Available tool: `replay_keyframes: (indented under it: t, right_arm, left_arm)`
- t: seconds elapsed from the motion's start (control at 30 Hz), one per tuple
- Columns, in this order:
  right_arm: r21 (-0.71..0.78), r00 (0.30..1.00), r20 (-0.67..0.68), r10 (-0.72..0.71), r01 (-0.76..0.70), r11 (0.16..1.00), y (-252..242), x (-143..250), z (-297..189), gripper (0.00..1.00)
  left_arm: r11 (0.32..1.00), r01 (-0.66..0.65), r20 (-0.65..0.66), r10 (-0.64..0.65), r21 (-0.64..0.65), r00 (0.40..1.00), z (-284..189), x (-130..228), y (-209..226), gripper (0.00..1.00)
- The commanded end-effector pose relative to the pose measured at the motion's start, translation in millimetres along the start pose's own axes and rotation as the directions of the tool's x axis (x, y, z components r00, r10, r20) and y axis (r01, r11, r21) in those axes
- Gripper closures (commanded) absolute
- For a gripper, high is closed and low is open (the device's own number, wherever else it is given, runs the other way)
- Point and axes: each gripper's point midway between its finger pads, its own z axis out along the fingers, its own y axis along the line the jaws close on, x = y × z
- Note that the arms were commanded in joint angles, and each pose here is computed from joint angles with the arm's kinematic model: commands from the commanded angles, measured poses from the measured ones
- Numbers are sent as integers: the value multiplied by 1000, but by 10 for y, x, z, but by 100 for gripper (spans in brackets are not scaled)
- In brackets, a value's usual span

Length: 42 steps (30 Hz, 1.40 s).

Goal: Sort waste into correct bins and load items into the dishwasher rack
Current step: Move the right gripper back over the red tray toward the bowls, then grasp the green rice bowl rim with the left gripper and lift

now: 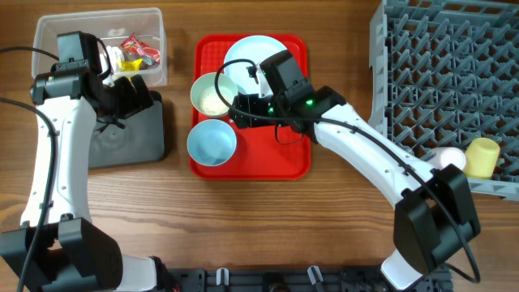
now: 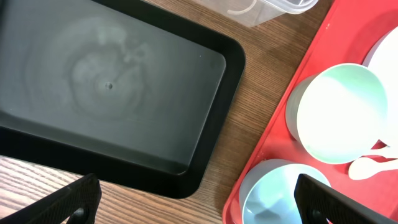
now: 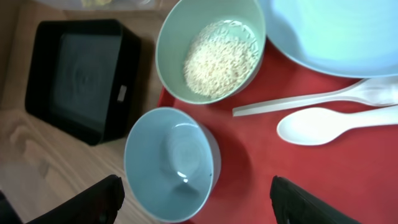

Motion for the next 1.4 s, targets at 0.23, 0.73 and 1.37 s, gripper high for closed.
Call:
replay_keyframes:
  t: [0.23,0.73,1.37]
  right_arm:
    - [189,993,28,114,-117,975,-558,-45,-26,19]
    - [291,958,-25,286,-267,919,-1493,33,-550,17]
    - [395,950,-59,306,-259,881,-1717,198,-665,15]
  left_arm:
    - [974,-153,-34,161,169,986,27,151,-440,0]
    - [798,-565,80,562,210,823,766,576,-1898,0]
    - [693,-716,85,711,83,698,1303,855,-2186,54]
